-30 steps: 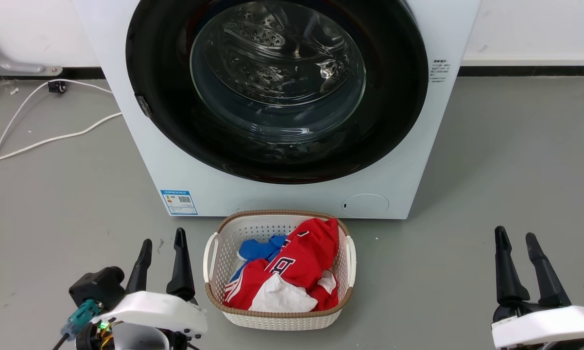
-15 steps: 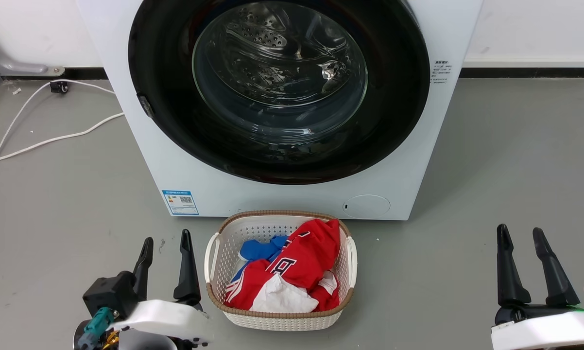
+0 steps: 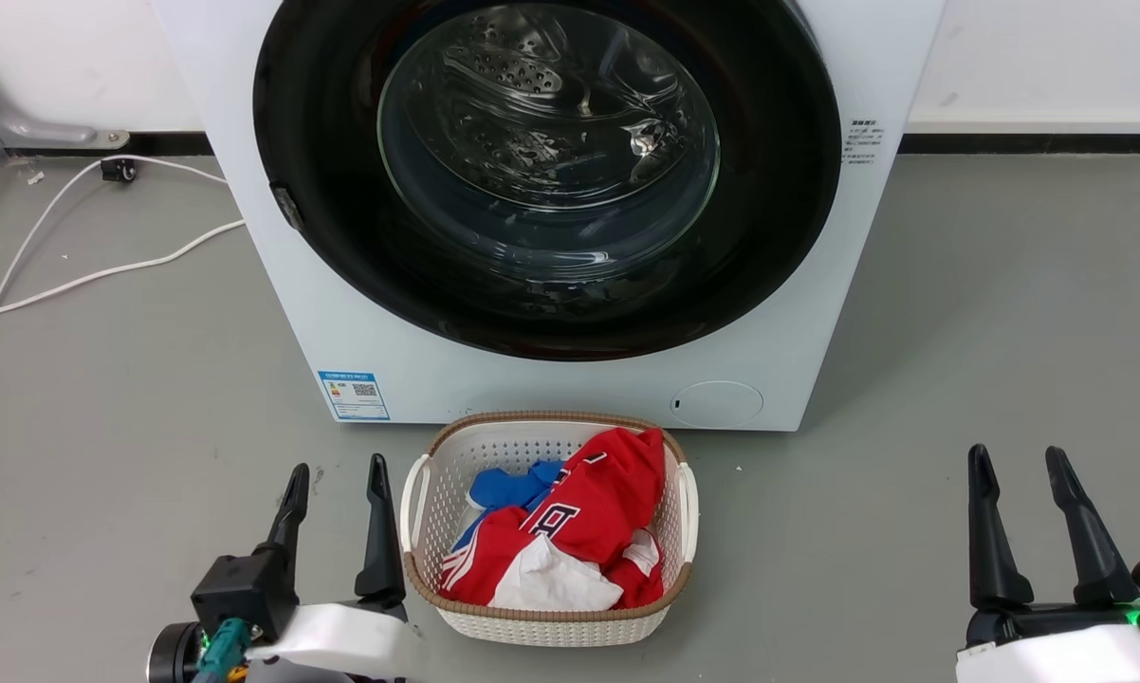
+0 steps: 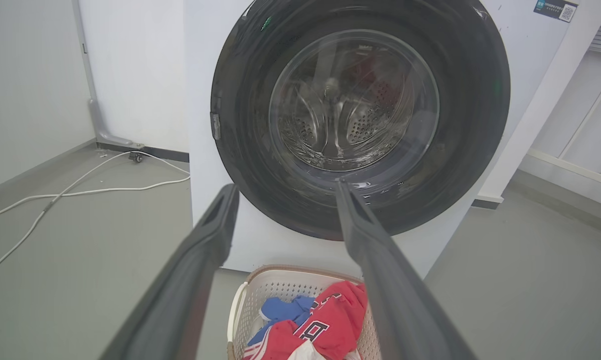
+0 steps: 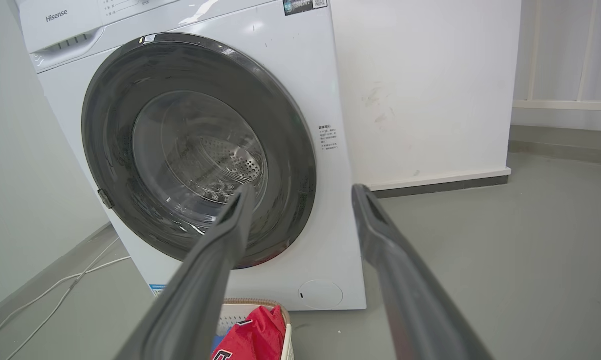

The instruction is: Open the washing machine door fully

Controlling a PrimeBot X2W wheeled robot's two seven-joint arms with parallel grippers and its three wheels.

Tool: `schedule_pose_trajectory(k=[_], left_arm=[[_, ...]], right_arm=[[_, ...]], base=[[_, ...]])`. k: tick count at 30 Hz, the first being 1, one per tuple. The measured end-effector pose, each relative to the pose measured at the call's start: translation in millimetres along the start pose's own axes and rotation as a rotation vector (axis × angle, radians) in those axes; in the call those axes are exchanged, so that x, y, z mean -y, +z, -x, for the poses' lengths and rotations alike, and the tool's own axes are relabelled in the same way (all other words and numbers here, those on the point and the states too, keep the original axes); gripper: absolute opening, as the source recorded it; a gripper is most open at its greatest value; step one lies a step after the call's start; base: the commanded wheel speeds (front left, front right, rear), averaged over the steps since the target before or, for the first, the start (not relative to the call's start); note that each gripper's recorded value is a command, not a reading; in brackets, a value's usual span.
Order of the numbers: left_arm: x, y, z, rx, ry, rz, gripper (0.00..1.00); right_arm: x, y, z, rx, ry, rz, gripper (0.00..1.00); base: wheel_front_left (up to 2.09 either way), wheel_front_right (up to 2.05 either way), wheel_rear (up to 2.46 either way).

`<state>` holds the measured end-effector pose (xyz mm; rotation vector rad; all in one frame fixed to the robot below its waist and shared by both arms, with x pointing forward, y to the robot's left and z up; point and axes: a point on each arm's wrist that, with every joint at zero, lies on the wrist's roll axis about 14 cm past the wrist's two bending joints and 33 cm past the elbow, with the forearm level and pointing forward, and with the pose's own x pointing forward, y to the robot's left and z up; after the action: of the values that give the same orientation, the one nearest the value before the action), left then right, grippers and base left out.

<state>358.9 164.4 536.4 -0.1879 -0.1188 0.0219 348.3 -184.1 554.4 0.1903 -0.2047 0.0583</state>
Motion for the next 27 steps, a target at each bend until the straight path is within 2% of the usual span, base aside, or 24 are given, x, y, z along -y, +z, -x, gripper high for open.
schedule_pose_trajectory(k=[27], left_arm=[[5.2,0.6,9.1,0.049,-0.038,-0.117,1.00]], right_arm=[[-2.0,7.6,7.0,0.037,0.024,0.150,1.00]], base=[[0.00,0.00,0.00]])
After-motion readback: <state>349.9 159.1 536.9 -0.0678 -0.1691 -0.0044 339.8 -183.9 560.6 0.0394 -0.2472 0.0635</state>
